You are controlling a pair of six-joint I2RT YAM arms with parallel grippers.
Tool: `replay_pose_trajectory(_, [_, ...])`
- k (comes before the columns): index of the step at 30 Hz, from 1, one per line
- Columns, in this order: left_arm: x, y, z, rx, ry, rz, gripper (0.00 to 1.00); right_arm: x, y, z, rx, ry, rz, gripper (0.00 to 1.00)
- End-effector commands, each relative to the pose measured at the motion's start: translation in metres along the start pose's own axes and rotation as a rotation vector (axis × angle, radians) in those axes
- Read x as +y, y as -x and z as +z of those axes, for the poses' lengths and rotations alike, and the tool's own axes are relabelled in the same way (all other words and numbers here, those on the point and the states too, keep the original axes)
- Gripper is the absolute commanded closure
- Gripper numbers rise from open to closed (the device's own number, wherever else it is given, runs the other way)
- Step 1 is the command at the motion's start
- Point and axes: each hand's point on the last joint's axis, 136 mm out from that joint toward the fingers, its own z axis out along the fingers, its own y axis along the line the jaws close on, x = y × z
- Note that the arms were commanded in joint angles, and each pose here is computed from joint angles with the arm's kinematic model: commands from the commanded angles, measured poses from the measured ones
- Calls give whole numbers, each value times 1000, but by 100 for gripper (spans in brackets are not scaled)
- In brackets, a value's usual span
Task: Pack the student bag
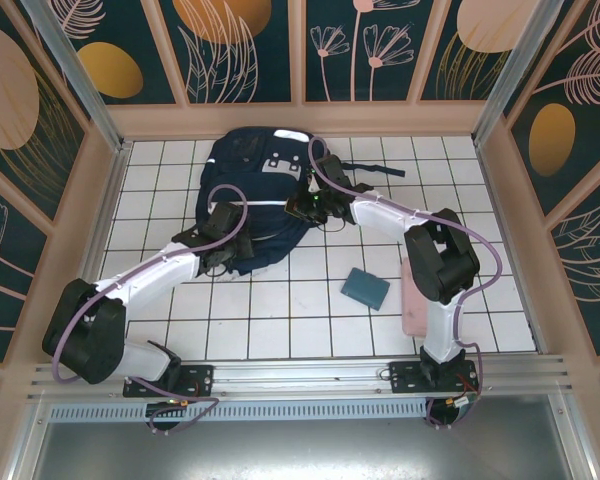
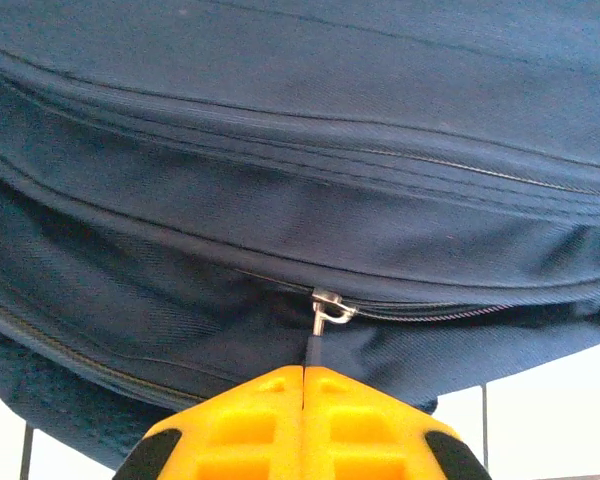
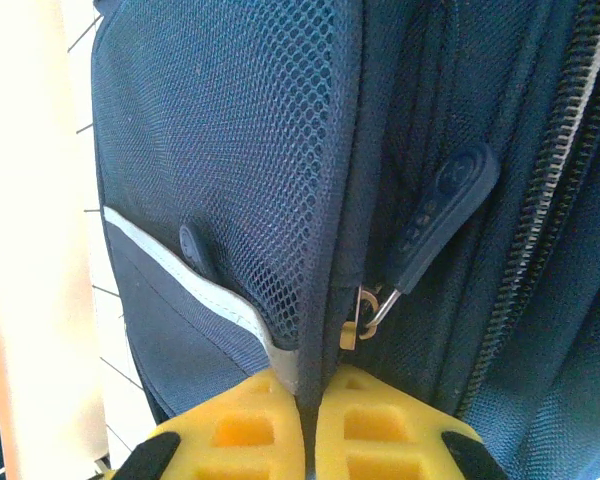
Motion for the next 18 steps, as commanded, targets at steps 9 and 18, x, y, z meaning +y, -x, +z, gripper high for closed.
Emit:
replay_pose_trajectory(9, [85, 11, -13, -76, 333, -69, 100, -11, 70, -51, -227, -40, -20, 96])
replay_pose_trajectory(18, [106, 45, -9, -171, 395, -117, 100, -18, 80, -59, -219, -47, -47, 97])
